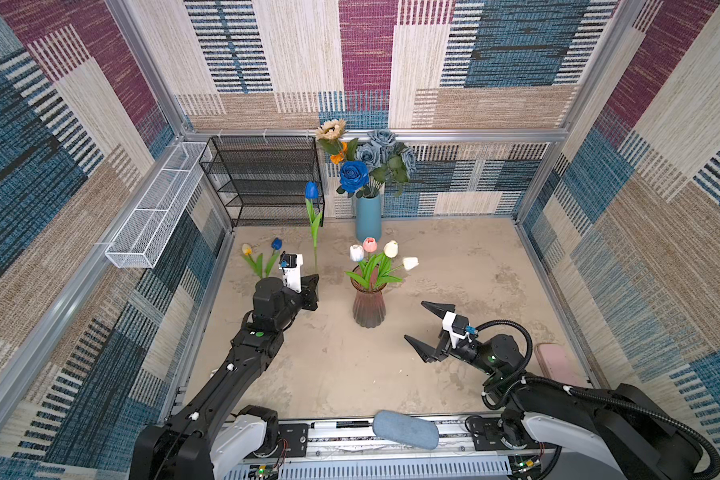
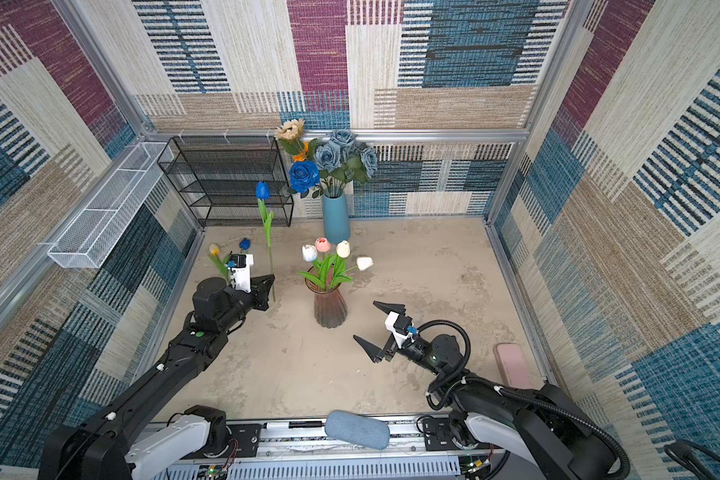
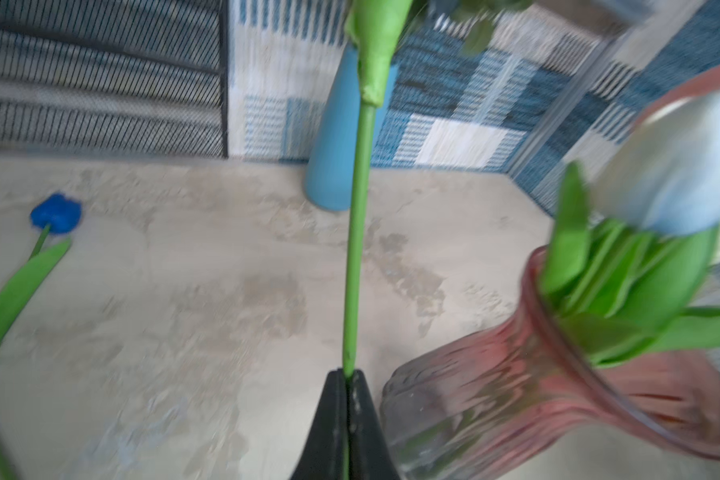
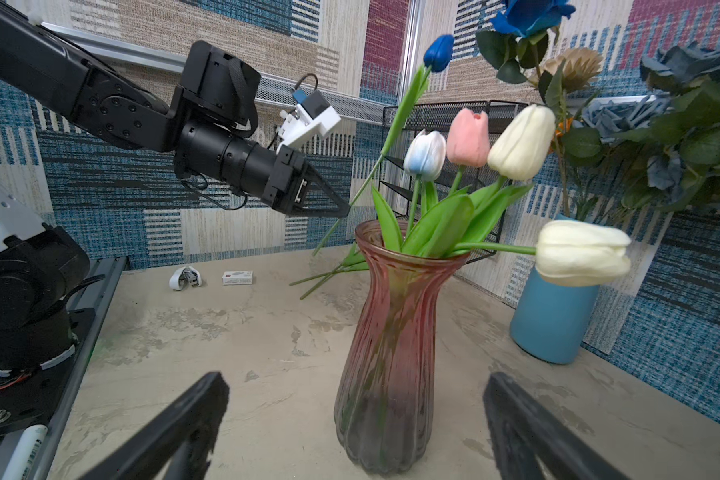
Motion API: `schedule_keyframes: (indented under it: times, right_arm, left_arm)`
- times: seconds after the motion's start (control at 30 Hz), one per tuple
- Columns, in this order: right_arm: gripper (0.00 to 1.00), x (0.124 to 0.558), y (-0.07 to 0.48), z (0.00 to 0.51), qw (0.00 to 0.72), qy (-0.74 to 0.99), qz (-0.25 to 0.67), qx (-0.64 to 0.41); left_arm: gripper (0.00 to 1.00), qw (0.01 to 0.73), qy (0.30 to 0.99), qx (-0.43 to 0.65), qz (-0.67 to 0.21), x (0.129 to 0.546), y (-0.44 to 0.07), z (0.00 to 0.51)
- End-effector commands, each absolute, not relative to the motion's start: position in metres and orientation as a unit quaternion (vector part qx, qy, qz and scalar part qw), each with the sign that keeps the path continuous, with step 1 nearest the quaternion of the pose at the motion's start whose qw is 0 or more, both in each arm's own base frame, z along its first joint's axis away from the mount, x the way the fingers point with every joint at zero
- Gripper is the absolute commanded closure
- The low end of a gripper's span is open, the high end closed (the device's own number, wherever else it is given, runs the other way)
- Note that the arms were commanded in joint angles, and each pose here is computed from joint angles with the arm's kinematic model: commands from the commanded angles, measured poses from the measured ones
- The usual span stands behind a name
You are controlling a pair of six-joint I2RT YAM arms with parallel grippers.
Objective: Arrange the flowers into the vase
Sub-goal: 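Grasp the blue tulip stem with the left gripper and lift it upright, then carry the blue tulip over the pink vase and lower its stem in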
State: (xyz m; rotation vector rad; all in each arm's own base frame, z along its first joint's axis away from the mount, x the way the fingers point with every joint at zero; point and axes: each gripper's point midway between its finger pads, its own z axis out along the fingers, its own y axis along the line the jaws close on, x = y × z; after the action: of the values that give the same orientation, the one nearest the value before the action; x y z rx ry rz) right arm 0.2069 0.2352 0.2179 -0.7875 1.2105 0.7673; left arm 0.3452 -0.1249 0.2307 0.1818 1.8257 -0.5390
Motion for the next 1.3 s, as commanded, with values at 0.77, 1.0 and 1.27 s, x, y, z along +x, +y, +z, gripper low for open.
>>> schedule_keyframes:
  times: [0.77, 1.0, 1.27]
  right_arm:
    - [0.0, 0.208, 0.235, 0.225, 0.695, 0.529, 0.342, -0.346]
    - [0.0, 0.205, 0.232, 0.228, 0.7, 0.524, 0.34, -0.345]
    - [0.0, 0.205, 0.231, 0.228, 0.701, 0.525, 0.339, -0.344]
  left_arm:
    - [1.0, 0.686, 0.572, 0.264, -0.365, 0.305, -0.265, 0.354]
    - [1.0, 0.678, 0.589, 0.251, -0.36, 0.324, -0.275, 0.323]
    - [1.0, 0.674, 0.61, 0.241, -0.339, 0.33, -0.27, 0.295]
